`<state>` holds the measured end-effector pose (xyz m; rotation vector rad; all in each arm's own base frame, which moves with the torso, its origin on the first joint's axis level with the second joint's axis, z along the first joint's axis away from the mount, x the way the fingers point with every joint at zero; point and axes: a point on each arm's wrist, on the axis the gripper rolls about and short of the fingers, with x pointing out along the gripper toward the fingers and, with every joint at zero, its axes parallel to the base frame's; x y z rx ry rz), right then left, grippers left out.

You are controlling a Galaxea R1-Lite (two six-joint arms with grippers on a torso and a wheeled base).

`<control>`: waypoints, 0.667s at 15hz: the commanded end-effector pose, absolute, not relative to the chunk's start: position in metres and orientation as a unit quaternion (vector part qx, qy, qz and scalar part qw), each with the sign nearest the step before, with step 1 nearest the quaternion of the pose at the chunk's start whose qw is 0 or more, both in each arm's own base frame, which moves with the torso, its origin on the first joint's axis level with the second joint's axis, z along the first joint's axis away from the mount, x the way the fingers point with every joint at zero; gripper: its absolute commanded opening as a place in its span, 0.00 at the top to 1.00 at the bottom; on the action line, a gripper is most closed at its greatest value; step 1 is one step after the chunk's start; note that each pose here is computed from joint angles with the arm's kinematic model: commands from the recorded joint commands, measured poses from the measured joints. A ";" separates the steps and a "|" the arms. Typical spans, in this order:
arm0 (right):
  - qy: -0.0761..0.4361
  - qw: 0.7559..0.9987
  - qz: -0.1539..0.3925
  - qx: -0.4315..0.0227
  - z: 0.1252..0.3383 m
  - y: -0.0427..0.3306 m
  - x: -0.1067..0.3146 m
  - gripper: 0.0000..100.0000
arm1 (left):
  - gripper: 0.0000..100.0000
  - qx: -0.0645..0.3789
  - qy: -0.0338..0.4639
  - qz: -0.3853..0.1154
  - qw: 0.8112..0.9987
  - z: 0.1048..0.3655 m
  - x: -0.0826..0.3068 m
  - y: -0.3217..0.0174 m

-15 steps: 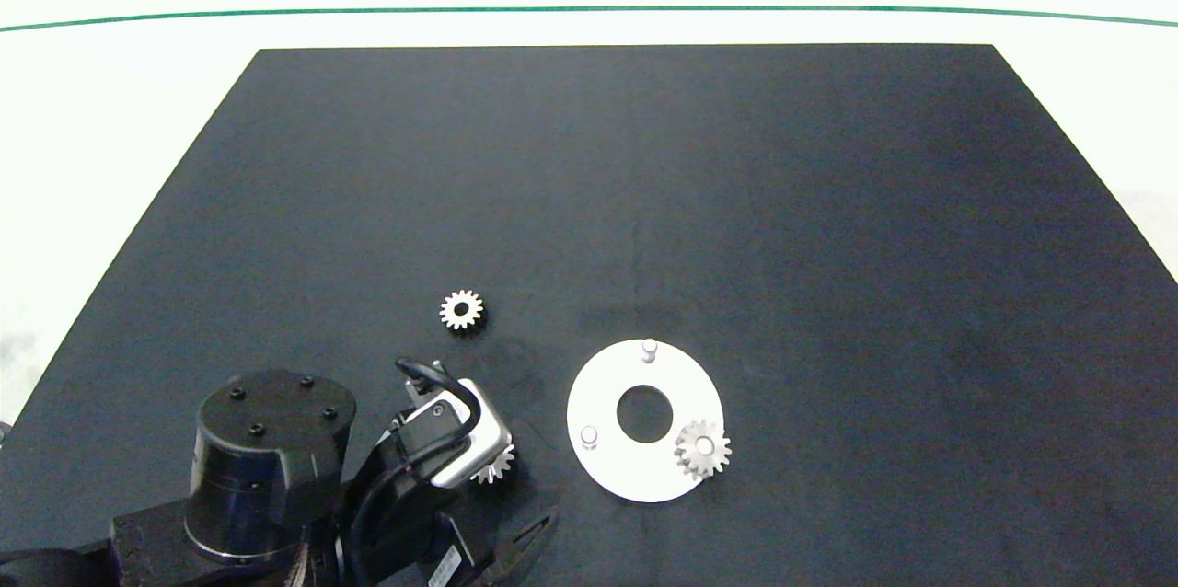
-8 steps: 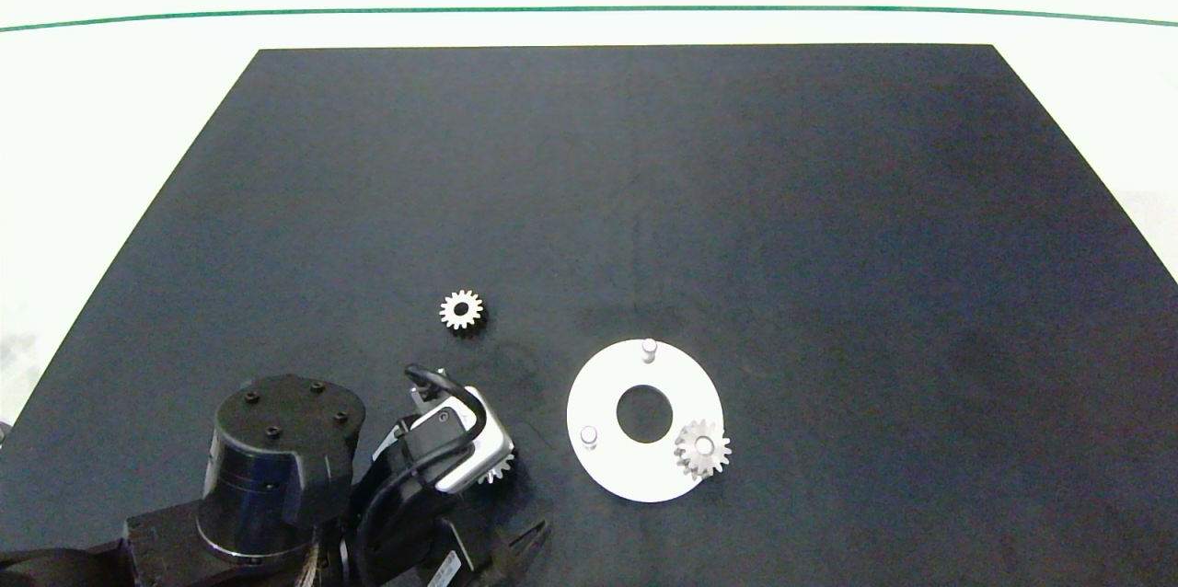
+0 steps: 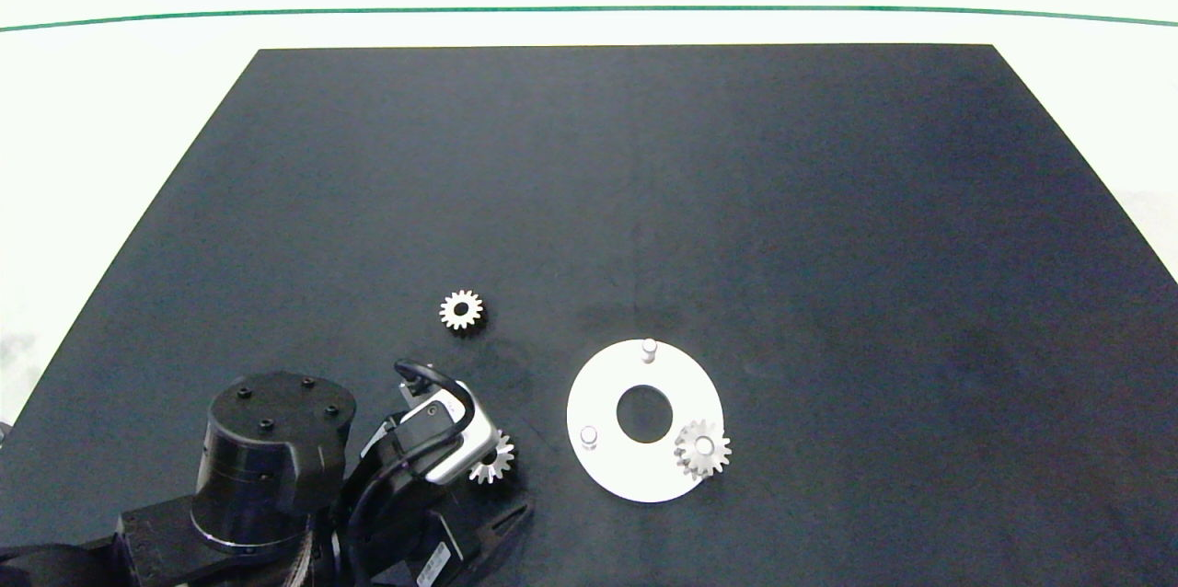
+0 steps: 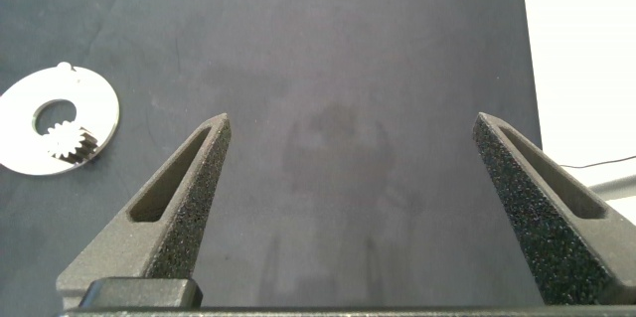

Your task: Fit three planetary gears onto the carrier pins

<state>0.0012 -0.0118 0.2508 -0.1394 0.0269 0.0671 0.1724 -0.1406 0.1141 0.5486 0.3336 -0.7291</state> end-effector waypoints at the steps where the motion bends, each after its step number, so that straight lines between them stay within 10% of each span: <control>1: 0.011 0.997 0.032 -0.070 0.253 -0.012 0.001 0.00 | 0.25 0.264 0.158 -0.349 0.885 0.115 0.172 -0.140; 10: 0.013 0.997 0.032 -0.070 0.251 -0.012 0.001 0.00 | 0.43 0.264 0.157 -0.350 0.885 0.115 0.172 -0.140</control>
